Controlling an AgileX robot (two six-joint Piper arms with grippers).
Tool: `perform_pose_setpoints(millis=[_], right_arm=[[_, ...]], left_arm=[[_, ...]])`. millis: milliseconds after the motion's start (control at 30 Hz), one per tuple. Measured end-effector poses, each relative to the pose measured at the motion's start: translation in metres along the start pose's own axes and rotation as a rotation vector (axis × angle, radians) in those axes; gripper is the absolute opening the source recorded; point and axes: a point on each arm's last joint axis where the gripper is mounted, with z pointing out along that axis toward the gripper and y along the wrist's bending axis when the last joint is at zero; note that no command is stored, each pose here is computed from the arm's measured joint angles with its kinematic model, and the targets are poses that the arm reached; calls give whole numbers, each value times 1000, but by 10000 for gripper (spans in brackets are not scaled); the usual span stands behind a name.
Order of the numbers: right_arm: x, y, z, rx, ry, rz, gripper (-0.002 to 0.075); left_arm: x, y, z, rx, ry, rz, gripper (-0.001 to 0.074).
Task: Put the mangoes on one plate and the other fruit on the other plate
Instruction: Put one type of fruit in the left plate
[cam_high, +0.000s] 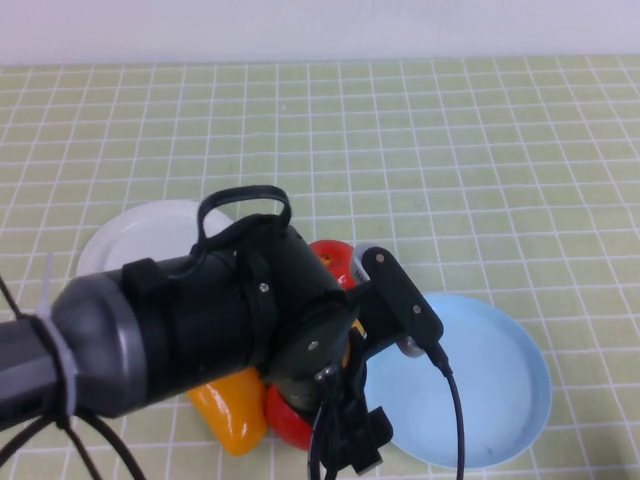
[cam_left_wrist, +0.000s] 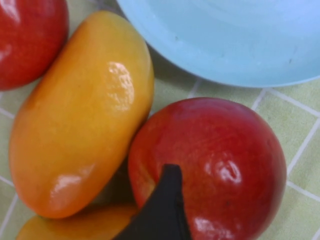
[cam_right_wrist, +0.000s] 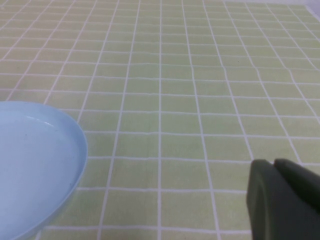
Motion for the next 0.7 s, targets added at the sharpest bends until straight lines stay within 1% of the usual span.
perform_pose_setpoints(millis=[167, 400, 567, 700], right_arm=[[0, 0, 0, 0, 0, 0, -16], [0, 0, 0, 0, 0, 0, -16], [0, 0, 0, 0, 0, 0, -16], [0, 0, 0, 0, 0, 0, -16]], left_arm=[[-1, 0, 8, -8, 19, -3, 668], [-1, 4, 11, -53, 30, -7, 669], [-1, 4, 11, -56, 32, -15, 669], [2, 3, 16, -50, 78, -41, 669]])
